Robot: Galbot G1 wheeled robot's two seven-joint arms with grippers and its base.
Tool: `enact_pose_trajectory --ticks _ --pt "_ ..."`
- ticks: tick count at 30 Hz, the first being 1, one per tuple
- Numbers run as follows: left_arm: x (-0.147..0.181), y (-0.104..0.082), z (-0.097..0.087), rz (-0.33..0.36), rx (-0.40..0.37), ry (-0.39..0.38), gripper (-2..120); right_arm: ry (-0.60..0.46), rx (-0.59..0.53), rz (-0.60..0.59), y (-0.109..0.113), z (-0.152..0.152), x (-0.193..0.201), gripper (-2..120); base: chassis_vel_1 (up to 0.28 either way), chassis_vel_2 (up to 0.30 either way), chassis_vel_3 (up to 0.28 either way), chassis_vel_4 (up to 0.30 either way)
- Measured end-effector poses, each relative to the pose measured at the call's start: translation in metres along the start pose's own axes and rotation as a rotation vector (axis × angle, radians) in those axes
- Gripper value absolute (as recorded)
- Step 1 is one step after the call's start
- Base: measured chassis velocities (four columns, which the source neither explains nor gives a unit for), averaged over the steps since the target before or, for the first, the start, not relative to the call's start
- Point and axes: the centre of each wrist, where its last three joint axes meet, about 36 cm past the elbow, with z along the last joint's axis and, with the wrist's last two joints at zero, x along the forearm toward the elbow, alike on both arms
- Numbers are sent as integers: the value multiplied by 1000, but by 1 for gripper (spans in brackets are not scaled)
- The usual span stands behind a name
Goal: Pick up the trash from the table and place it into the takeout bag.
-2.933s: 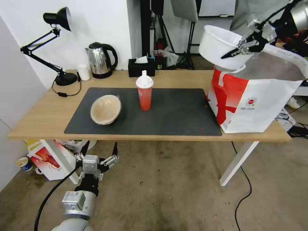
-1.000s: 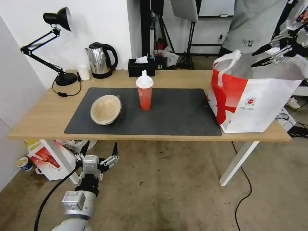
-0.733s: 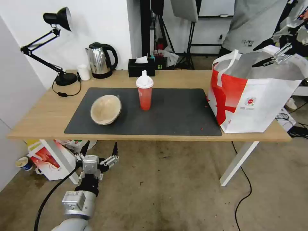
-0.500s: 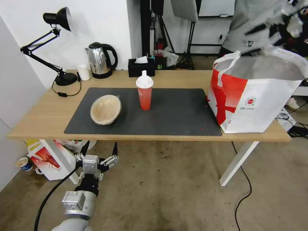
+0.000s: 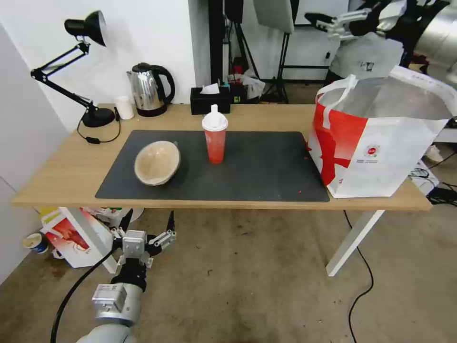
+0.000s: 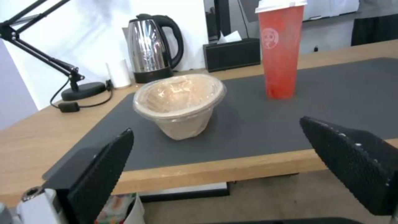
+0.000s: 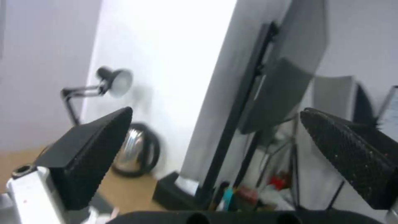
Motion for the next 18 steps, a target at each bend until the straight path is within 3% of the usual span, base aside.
enact_pose_trajectory --ticks 7,18 --pt "0 0 0 0 0 0 100 -133 -19 94 71 34 31 100 0 0 0 0" --pt "0 0 0 0 0 0 100 -223 -31 177 104 76 73 100 0 0 0 0"
